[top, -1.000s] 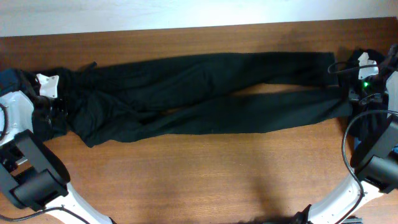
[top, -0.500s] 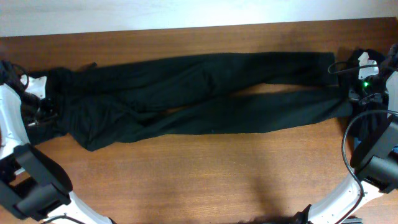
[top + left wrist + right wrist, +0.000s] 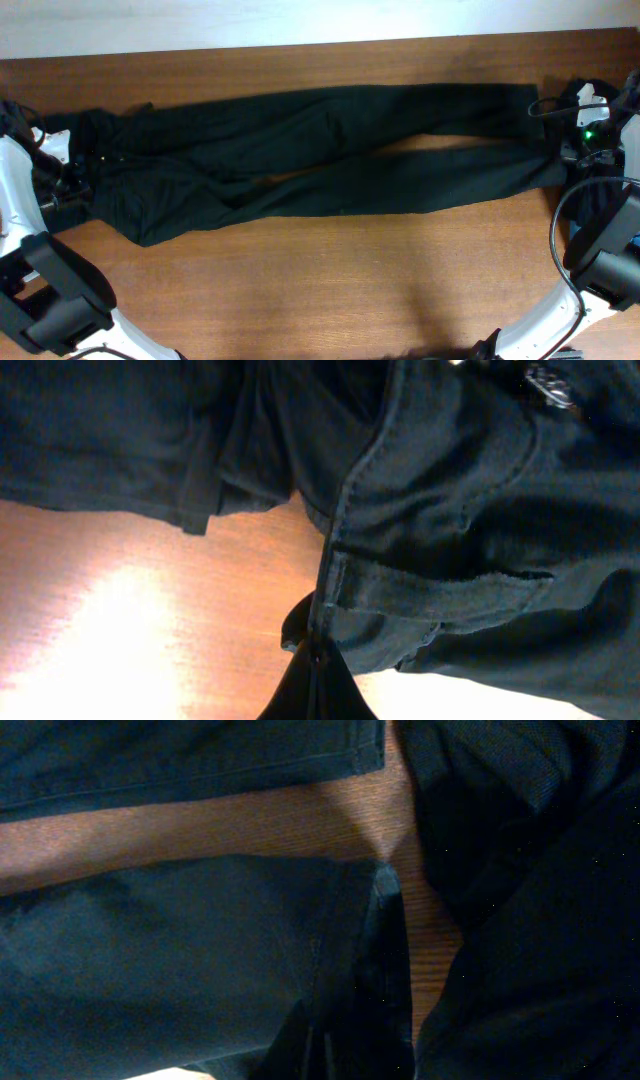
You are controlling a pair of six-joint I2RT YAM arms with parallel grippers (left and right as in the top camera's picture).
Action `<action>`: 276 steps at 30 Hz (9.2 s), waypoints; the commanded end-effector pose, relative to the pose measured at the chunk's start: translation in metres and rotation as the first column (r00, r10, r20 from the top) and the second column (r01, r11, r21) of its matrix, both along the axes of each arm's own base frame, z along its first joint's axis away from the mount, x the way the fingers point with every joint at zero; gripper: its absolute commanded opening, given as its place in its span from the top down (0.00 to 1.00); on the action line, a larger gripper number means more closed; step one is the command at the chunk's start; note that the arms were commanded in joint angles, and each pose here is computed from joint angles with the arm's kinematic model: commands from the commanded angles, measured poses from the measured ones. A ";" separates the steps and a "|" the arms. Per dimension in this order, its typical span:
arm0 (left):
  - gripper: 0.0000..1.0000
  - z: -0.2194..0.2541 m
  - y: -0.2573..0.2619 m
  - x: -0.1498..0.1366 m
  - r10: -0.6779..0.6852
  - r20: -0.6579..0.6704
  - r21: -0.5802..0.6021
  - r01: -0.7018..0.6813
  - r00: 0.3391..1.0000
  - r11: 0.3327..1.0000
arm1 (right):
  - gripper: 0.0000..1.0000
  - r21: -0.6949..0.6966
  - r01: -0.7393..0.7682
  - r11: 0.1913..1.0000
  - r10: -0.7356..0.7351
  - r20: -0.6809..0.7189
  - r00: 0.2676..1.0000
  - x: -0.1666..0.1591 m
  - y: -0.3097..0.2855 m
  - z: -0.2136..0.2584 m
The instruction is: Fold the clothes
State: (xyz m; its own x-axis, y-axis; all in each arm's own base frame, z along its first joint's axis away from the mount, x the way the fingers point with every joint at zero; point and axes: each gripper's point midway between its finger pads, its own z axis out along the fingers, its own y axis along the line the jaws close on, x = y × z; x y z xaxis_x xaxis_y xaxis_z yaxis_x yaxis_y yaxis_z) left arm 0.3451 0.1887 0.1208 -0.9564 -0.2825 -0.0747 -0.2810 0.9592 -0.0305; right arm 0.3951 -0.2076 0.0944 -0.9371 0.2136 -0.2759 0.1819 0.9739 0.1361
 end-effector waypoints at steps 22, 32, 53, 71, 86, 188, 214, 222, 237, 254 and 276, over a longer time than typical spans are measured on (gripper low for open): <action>1.00 -0.023 0.065 -0.056 0.259 0.001 -0.044 -0.259 0.966 0.965 | 0.96 0.011 0.049 0.999 -0.049 -0.010 0.999 -0.004 -0.005 -0.016; 0.53 0.003 0.051 -0.031 0.230 0.079 -0.101 -0.222 0.970 0.970 | 0.14 0.014 0.080 0.997 -0.080 0.002 0.997 0.000 -0.007 -0.008; 0.36 0.001 0.011 -0.028 0.081 0.001 -0.109 -0.081 0.997 0.991 | 0.07 0.118 -0.180 0.977 0.180 0.008 0.984 0.032 0.110 0.046; 0.36 0.163 -0.081 -0.031 -0.054 0.401 0.114 0.009 0.914 0.993 | 0.07 0.128 -0.211 0.969 0.233 -0.200 0.952 0.006 0.197 0.038; 0.28 0.057 -0.105 -0.066 -0.011 0.248 0.062 -0.005 0.969 0.998 | 0.06 -0.057 -0.105 0.993 0.082 -0.320 0.944 -0.011 0.201 0.036; 0.90 -0.006 0.009 -0.027 -0.130 0.106 0.030 0.128 0.986 0.991 | 0.22 -0.137 0.160 0.978 -0.203 -0.416 0.887 -0.063 0.119 -0.093; 0.88 -0.018 0.071 -0.058 0.117 0.087 0.071 -0.123 0.989 0.990 | 0.32 -0.068 0.257 0.964 -0.266 -0.302 0.916 -0.052 0.055 -0.116; 0.79 -0.042 0.060 -0.075 0.192 -0.036 0.004 -0.192 0.981 0.981 | 0.32 -0.066 0.255 0.965 -0.262 -0.324 0.909 -0.053 0.056 -0.129; 0.01 -0.020 0.075 -0.080 0.351 -0.108 0.061 -0.346 0.930 0.936 | 0.03 -0.017 0.258 0.966 -0.250 -0.310 0.917 -0.044 0.061 -0.121; 0.01 0.021 -0.013 -0.034 0.199 -0.079 -0.135 -0.209 0.977 0.969 | 0.01 0.089 0.203 0.975 -0.171 -0.287 0.943 -0.015 0.070 -0.054; 0.01 0.021 -0.062 -0.025 0.116 -0.156 -0.081 -0.130 0.981 0.988 | 0.01 0.148 -0.238 0.960 0.270 -0.262 0.927 0.001 0.159 -0.014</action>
